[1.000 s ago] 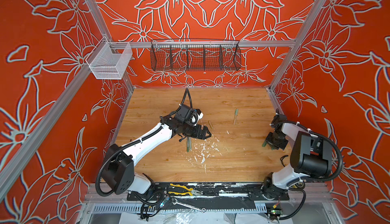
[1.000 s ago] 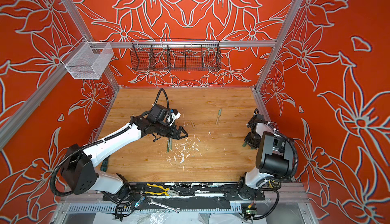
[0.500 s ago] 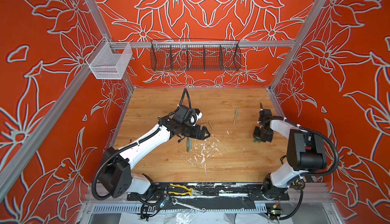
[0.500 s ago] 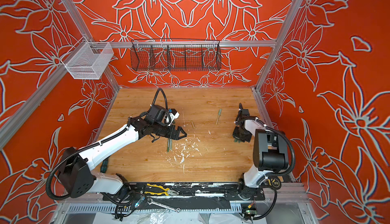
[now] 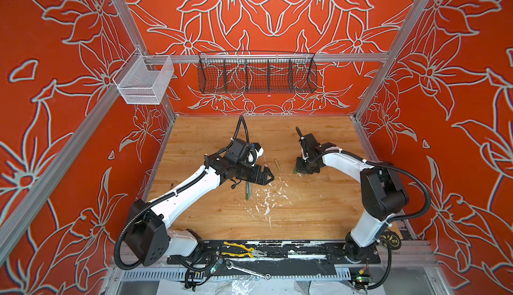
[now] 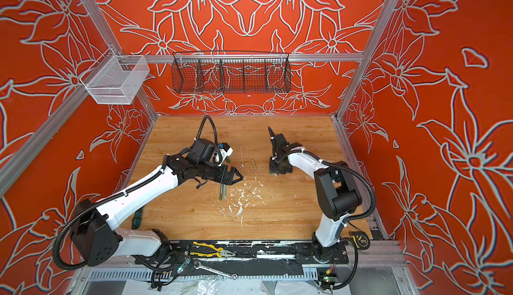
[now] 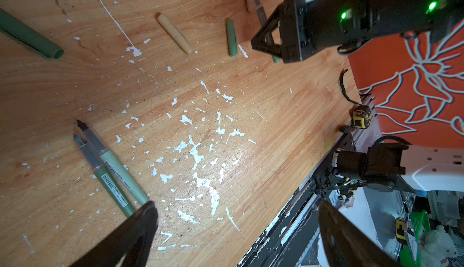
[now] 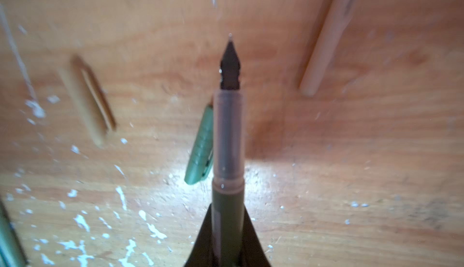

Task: Insert pens into pen caps
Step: Move the pen cap to the center of the table, then rotate the pen cap at the center of the table.

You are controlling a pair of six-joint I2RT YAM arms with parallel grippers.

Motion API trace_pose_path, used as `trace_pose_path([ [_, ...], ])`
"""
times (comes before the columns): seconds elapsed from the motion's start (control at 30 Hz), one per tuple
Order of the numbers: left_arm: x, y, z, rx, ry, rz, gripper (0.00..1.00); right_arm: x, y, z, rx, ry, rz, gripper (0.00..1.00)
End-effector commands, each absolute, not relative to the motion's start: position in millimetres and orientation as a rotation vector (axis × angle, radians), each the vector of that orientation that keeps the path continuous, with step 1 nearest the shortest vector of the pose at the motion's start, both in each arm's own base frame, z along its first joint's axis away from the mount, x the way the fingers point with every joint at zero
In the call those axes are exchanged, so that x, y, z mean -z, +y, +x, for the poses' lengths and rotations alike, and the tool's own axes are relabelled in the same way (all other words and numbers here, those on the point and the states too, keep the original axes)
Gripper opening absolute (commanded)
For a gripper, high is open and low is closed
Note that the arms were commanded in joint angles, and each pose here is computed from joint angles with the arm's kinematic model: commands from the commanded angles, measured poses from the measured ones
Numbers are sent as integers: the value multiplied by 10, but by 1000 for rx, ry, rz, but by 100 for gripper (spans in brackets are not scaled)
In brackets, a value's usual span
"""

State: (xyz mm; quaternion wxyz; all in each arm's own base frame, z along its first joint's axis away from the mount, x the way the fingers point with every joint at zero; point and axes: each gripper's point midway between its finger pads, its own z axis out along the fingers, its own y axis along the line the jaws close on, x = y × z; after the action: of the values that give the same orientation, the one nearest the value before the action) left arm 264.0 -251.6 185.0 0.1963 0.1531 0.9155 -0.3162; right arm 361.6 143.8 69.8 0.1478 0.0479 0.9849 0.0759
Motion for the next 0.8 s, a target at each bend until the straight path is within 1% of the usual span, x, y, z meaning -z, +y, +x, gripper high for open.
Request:
trace_pose_path([
  [0.0, -1941, -2463, 2648, 867, 2542, 433, 98, -806, 1460, 3814, -197, 2824, 88, 0],
  [0.13, -1963, -2420, 2656, 844, 2548, 413, 98, -733, 1597, 4044, -221, 2868, -12, 0],
  [0.33, -2013, -2315, 2650, 808, 2550, 385, 98, -517, 1704, 4230, -215, 2932, -68, 0],
  [0.57, -2103, -2214, 2636, 785, 2535, 363, 98, -291, 1596, 4223, -154, 2994, -74, 0],
  [0.77, -2134, -2162, 2621, 774, 2525, 351, 98, -180, 1474, 4066, -96, 3038, -93, 0],
])
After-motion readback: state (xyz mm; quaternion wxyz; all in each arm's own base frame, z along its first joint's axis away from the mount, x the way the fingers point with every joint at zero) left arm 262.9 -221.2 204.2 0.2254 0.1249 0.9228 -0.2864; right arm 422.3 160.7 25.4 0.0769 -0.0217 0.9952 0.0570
